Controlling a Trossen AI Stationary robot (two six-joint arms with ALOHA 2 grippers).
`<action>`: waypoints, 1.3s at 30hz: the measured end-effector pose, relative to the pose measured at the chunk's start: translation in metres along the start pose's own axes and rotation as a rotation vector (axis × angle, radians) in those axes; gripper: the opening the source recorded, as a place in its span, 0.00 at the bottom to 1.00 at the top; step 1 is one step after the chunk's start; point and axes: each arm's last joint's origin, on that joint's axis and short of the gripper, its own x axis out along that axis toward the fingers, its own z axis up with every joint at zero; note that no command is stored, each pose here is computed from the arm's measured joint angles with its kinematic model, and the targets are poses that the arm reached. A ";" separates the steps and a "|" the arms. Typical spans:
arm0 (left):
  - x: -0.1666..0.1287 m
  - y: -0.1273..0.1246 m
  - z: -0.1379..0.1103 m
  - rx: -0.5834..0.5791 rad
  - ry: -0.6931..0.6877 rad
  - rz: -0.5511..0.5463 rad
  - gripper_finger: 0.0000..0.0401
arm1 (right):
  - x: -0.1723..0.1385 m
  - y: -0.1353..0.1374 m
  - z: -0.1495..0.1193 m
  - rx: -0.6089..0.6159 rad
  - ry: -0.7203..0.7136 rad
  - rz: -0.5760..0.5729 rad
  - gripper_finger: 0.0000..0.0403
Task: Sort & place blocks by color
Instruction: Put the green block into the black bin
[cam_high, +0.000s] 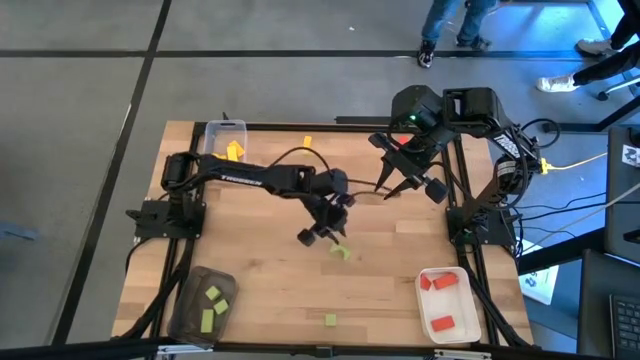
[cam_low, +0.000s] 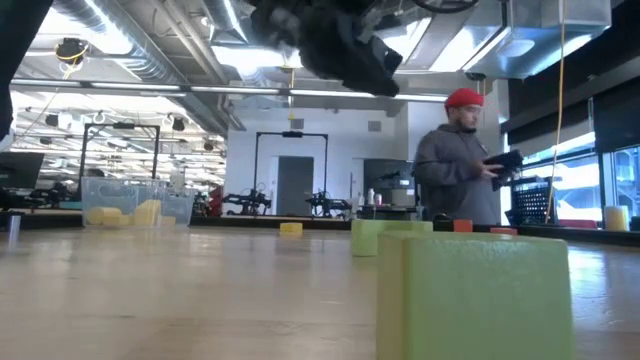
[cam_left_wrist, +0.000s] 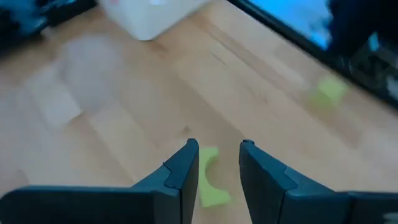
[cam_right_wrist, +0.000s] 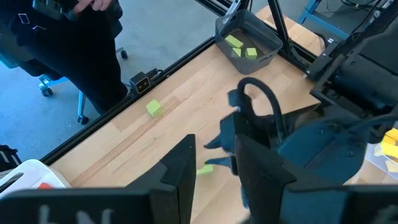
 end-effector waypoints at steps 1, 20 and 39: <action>0.000 0.000 0.002 -0.055 0.000 0.020 0.26 | 0.000 0.000 0.000 0.000 0.000 0.000 0.28; 0.064 -0.001 -0.031 -0.222 0.144 0.112 0.26 | 0.000 0.000 0.000 0.000 0.001 0.000 0.28; 0.088 -0.007 -0.049 -0.266 0.255 0.176 0.26 | 0.000 0.000 0.000 0.000 0.001 0.000 0.28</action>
